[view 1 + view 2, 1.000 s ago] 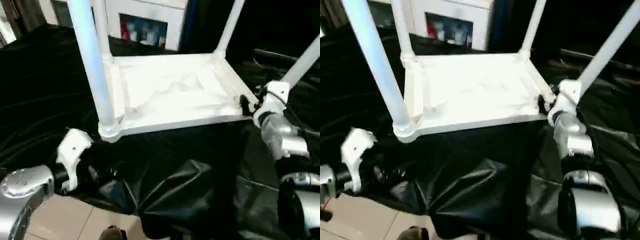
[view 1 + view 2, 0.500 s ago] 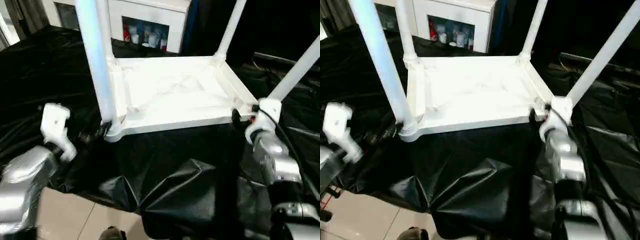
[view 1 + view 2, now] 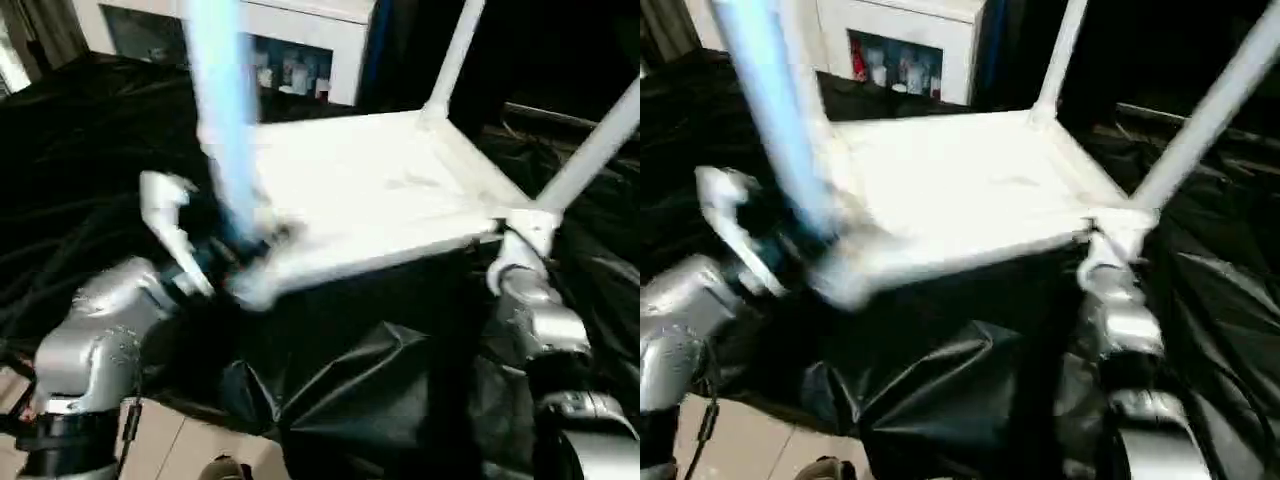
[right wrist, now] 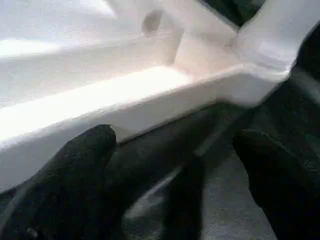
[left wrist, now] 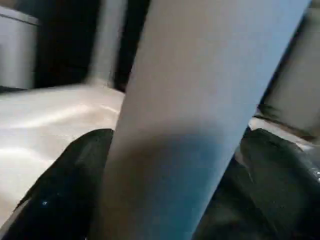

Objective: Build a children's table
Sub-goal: Rotate table base

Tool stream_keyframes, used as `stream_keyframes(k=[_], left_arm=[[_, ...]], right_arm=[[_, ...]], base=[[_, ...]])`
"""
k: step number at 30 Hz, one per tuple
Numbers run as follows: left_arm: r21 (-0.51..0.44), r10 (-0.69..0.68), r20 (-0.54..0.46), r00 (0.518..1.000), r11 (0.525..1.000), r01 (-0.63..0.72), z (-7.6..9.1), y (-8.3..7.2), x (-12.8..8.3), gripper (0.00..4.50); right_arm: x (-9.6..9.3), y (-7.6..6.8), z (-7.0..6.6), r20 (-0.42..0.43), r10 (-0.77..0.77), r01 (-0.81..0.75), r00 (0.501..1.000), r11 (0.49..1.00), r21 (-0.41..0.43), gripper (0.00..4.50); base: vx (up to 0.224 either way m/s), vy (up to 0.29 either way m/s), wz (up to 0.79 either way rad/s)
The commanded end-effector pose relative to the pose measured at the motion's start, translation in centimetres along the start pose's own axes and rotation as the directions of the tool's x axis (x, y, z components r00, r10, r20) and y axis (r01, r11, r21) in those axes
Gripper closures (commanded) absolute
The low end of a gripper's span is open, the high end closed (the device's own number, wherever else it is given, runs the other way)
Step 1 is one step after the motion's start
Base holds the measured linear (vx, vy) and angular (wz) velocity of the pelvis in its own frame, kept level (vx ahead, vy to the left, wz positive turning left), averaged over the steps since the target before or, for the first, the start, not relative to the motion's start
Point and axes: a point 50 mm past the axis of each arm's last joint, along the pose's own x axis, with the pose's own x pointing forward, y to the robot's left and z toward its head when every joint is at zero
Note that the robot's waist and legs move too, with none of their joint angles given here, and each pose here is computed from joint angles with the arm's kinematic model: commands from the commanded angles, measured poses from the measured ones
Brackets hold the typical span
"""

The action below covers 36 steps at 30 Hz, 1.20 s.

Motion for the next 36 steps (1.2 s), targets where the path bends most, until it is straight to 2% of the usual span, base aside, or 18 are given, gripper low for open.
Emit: stream_keyframes(k=[1, 4, 5, 8, 9, 11, 14, 21, 24, 26, 27, 32, 33, 35, 36], left_arm=[[-0.040, -0.122, -0.032, 0.992, 0.992, 0.121, -0.2, -1.3, 0.6, 0.00], [-0.069, -0.258, -0.063, 0.964, 0.965, 0.254, -0.1, -2.9, 1.5, 0.00], [-0.069, -0.258, -0.063, 0.964, 0.965, 0.254, -0.1, -2.9, 1.5, 0.00], [-0.079, -0.367, -0.047, 0.929, 0.929, 0.362, 0.3, -4.7, 2.8, 0.00], [-0.079, -0.367, -0.047, 0.929, 0.929, 0.362, 0.3, -4.7, 2.8, 0.00], [-0.080, -0.412, -0.035, 0.911, 0.909, 0.408, 0.4, -5.5, 3.5, 0.00], [-0.090, -0.523, 0.009, 0.852, 0.848, 0.522, 1.1, -7.8, 5.6, 0.00], [-0.100, -0.563, 0.040, 0.825, 0.820, 0.564, 1.0, -9.0, 7.6, 0.00], [-0.053, -0.498, 0.013, 0.867, 0.866, 0.498, 0.5, -8.6, 9.5, 0.00], [-0.044, -0.482, 0.007, 0.876, 0.875, 0.481, 0.4, -8.4, 9.7, 0.00], [-0.005, -0.419, -0.013, 0.908, 0.908, 0.418, 0.1, -7.8, 10.4, 0.00], [0.080, -0.301, -0.055, 0.952, 0.949, 0.305, -0.4, -6.4, 10.8, 0.00], [0.114, -0.251, -0.089, 0.964, 0.959, 0.261, -0.9, -5.6, 10.6, 0.00], [0.136, -0.227, -0.108, 0.968, 0.961, 0.241, -1.1, -5.2, 10.5, 0.00], [0.142, -0.247, -0.187, 0.951, 0.951, 0.274, -2.2, -4.4, 9.1, 0.00]], right_arm=[[0.3, 0.9, 0.1, -0.006, 0.063, -0.063, 0.998, 0.998, -0.010, 0.00], [0.6, 2.6, 0.3, -0.019, 0.150, -0.151, 0.988, 0.987, -0.056, 0.00], [0.6, 2.6, 0.3, -0.019, 0.150, -0.151, 0.988, 0.987, -0.056, 0.00], [0.6, 4.3, 0.5, -0.023, 0.220, -0.221, 0.975, 0.972, -0.084, 0.00], [0.6, 4.3, 0.5, -0.023, 0.220, -0.221, 0.975, 0.972, -0.084, 0.00], [0.4, 5.3, 0.7, -0.013, 0.262, -0.262, 0.965, 0.961, -0.090, 0.00], [-0.2, 8.4, 0.8, -0.011, 0.373, -0.370, 0.928, 0.919, -0.136, 0.00], [-0.7, 10.1, 0.6, -0.012, 0.411, -0.409, 0.911, 0.901, -0.146, 0.00], [-1.0, 11.3, 0.7, -0.008, 0.447, -0.442, 0.895, 0.883, -0.160, 0.00], [-1.1, 11.4, 0.7, -0.008, 0.448, -0.443, 0.894, 0.881, -0.163, 0.00], [-1.0, 11.3, 0.8, -0.003, 0.450, -0.444, 0.893, 0.881, -0.161, 0.00], [-0.8, 10.6, 1.0, 0.003, 0.455, -0.448, 0.891, 0.878, -0.167, 0.00], [-0.6, 9.9, 1.3, 0.013, 0.451, -0.442, 0.893, 0.881, -0.169, 0.00], [-0.4, 9.4, 1.4, 0.019, 0.450, -0.441, 0.893, 0.882, -0.165, 0.00], [-0.2, 7.8, 2.1, 0.037, 0.481, -0.468, 0.876, 0.867, -0.173, 0.00]], base=[[0.000, 0.000, 0.00], [0.000, 0.000, 0.00], [0.000, 0.000, 0.00], [0.000, 0.000, 0.00], [0.000, 0.000, 0.00], [0.000, 0.000, 0.00], [0.000, 0.000, 0.00], [0.000, 0.000, 0.00], [0.000, 0.000, 0.00], [0.000, 0.000, 0.00], [0.000, 0.000, 0.00], [0.000, 0.000, 0.00], [0.000, 0.000, 0.00], [0.000, 0.000, 0.00], [0.000, 0.000, 0.00]])
